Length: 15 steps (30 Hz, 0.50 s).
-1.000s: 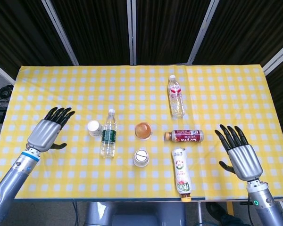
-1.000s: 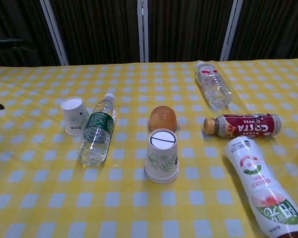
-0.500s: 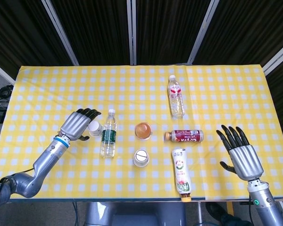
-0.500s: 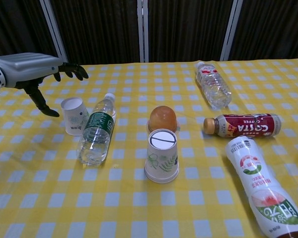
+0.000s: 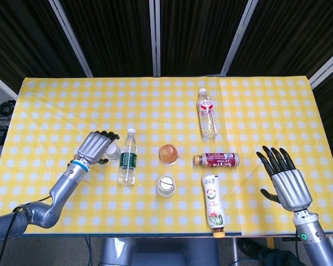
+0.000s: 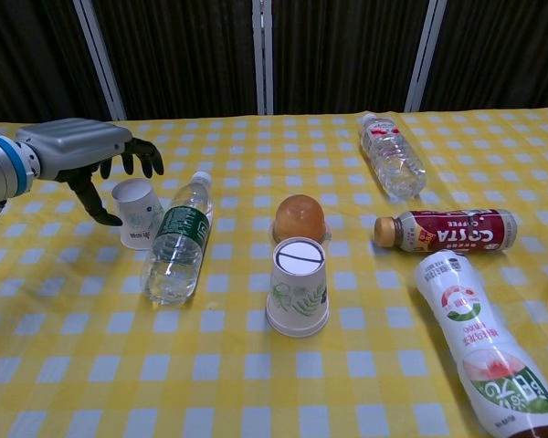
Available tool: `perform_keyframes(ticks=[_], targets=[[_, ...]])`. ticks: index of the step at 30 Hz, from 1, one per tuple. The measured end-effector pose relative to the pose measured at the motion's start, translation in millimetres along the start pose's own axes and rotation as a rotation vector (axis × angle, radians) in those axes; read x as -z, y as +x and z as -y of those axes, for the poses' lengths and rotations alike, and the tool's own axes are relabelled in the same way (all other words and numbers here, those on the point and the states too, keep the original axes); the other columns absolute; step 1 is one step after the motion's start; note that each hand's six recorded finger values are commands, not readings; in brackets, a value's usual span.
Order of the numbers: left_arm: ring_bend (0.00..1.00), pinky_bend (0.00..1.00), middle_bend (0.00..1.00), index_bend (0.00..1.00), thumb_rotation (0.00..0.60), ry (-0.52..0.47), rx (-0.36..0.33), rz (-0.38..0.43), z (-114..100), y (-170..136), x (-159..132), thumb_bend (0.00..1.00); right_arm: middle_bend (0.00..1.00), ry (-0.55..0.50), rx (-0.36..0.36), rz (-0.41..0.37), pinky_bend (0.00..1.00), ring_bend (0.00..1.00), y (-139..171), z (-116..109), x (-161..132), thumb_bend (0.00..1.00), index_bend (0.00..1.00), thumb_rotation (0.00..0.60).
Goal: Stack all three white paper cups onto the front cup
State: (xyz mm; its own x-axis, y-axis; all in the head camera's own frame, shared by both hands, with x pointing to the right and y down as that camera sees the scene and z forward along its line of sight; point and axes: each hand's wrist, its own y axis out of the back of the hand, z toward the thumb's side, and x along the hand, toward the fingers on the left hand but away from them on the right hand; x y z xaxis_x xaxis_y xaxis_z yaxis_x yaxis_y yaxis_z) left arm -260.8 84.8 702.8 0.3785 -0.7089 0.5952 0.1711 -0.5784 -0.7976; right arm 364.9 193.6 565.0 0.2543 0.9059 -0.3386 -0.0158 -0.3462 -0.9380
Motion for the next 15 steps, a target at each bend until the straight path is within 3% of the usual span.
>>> perform_keyframes(ticks=[7,15], targets=[[0.45,0.57,0.46,0.49,0.6,-0.008,-0.008,-0.023,3.2,4.9,3.4,0.23,0.0,0.001,0.01,0.007,0.0,0.0,0.1,-2.4,1.9,0.0,0.0,0.6],[0.46,0.58,0.48,0.51,0.6,-0.014,-0.022,-0.024,0.9,4.5,3.2,0.23,0.0,0.005,0.009,0.007,0.0,0.0,-0.1,-1.9,1.9,0.0,0.0,0.6]])
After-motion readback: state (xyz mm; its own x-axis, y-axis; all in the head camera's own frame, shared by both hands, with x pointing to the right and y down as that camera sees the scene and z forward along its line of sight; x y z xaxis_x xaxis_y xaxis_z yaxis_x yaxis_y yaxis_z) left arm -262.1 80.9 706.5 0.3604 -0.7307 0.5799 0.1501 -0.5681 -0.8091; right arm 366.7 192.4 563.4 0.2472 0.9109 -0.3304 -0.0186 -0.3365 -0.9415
